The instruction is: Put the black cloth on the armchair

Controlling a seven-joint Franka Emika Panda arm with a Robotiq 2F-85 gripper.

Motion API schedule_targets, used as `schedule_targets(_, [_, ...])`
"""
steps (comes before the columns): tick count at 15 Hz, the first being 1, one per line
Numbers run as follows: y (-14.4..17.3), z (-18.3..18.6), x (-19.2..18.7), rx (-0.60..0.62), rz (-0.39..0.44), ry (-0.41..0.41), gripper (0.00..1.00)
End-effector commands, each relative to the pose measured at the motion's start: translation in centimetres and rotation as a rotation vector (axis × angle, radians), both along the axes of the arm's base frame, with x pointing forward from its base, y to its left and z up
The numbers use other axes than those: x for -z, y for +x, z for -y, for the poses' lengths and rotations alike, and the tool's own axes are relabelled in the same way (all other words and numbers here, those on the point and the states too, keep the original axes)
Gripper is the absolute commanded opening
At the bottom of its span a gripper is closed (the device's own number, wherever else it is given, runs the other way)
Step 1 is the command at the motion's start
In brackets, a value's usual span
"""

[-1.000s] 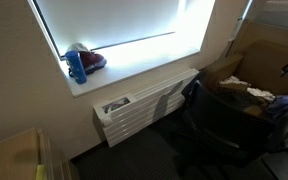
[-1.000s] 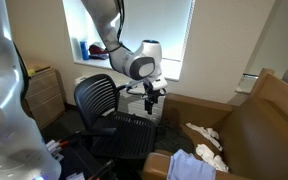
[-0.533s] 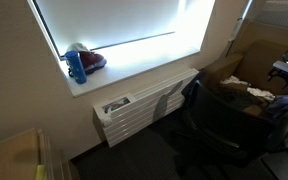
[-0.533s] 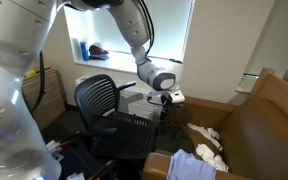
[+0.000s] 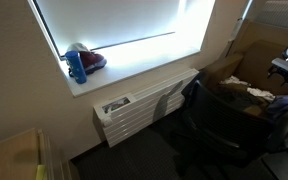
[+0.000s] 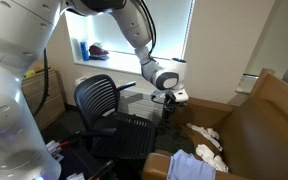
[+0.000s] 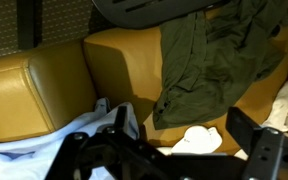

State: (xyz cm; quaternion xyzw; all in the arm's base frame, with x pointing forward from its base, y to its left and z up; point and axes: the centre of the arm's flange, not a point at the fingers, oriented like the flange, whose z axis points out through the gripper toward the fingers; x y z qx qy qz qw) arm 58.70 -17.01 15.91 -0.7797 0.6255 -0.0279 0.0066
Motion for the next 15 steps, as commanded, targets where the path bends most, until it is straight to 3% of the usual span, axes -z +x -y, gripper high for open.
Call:
schedule_targets(1, [3.6, 0.8, 7.0, 0.047, 0.003, -0.083, 1.00])
schedule_targets(4, [6.9, -0.4, 9.8, 0.023, 0.072, -0.178, 1.00])
schedule_targets(7, [10.5, -2.2, 11.5, -0.011, 0.120, -0.211, 1.00])
schedule_targets(9, [12.3, -2.0, 13.0, -0.057, 0.027, -0.045, 1.00])
schedule_targets(10, [8.7, -4.0, 11.5, -0.029, 0.067, -0.134, 1.00])
schedule_targets(15, [10.3, -2.9, 13.4, 0.007, 0.042, -0.137, 1.00])
